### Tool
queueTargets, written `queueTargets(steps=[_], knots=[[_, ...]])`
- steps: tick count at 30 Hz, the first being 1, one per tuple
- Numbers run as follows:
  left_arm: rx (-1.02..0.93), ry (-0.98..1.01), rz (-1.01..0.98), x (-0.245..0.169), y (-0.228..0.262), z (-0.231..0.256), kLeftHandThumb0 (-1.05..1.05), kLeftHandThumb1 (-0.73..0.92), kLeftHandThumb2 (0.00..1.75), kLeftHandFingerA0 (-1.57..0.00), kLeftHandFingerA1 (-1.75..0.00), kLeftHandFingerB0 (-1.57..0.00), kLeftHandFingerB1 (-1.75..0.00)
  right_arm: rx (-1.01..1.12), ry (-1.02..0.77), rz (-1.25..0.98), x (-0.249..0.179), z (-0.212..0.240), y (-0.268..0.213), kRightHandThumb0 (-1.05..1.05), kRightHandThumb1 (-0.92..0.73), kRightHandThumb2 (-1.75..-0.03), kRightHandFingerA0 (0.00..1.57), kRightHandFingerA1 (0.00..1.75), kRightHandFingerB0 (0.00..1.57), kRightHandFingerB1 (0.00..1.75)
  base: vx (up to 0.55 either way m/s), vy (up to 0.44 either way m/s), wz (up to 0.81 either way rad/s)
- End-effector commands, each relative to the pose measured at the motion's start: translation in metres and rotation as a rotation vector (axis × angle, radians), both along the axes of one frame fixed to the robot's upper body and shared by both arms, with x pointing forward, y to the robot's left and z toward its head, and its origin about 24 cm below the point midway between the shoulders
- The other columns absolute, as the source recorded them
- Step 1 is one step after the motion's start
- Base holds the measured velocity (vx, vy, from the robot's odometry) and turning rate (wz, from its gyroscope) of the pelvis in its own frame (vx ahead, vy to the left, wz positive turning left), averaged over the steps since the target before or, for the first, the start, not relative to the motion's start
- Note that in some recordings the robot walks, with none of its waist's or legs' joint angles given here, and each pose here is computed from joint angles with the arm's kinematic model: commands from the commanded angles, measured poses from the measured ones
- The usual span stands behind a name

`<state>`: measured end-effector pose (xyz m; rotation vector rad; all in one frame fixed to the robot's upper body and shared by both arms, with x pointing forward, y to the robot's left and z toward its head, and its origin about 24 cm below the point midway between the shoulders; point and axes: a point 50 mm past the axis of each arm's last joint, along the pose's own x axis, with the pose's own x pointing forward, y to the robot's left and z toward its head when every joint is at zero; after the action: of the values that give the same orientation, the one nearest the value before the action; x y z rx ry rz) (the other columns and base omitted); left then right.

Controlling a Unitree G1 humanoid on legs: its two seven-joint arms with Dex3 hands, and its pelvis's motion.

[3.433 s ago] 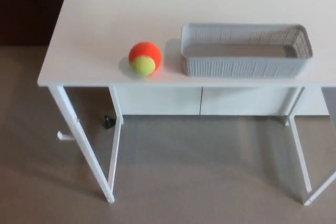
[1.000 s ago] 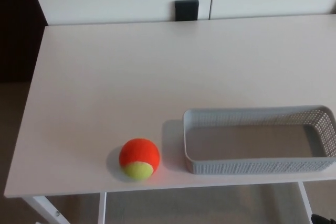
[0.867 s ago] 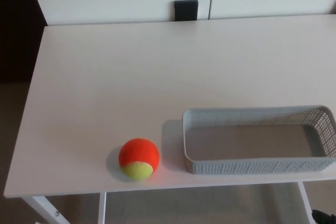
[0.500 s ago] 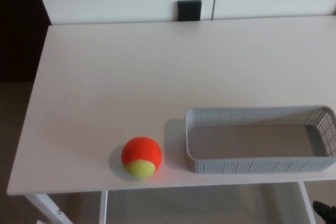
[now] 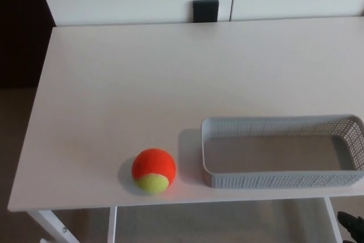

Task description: The robot walk towards a table in front and uses its left hand to pickup a tennis ball on the left side and put it in a container on the right hand side

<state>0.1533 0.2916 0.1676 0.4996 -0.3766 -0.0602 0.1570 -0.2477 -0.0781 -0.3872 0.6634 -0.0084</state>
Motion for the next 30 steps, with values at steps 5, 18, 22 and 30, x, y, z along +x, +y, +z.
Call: queueTargets(steps=[5,18,22,30], knots=[[0.433,0.126,-0.258,0.049,-0.084,-0.006,-0.42,0.29,0.64,-0.08,-0.23,-0.08,-0.17,0.000,0.027,-0.031,-0.002,-0.001,-0.005,0.05,-0.86,-0.73,0.04,0.35,0.05,0.22,0.00,0.000,0.00],[0.663,0.238,-0.334,0.068,-0.124,-0.034,-0.37,0.28,0.66,-0.01,-0.24,-0.03,-0.22,-0.009,0.031,-0.028,-0.001,0.000,-0.004,0.05,-0.88,-0.70,0.07,0.37,0.06,0.22,0.00,0.000,0.00],[0.705,0.270,-0.329,0.071,-0.129,-0.044,-0.39,0.28,0.66,-0.01,-0.27,-0.03,-0.23,-0.001,0.027,-0.032,-0.001,-0.001,-0.004,0.05,-0.87,-0.71,0.07,0.36,0.05,0.22,0.00,0.000,0.00],[0.789,0.175,-0.273,0.075,-0.137,-0.061,-0.23,0.26,0.81,-0.01,-0.47,0.00,-0.47,-0.014,0.029,-0.017,-0.002,-0.002,-0.002,0.05,-0.87,-0.69,0.06,0.37,0.07,0.22,0.00,0.000,0.00]])
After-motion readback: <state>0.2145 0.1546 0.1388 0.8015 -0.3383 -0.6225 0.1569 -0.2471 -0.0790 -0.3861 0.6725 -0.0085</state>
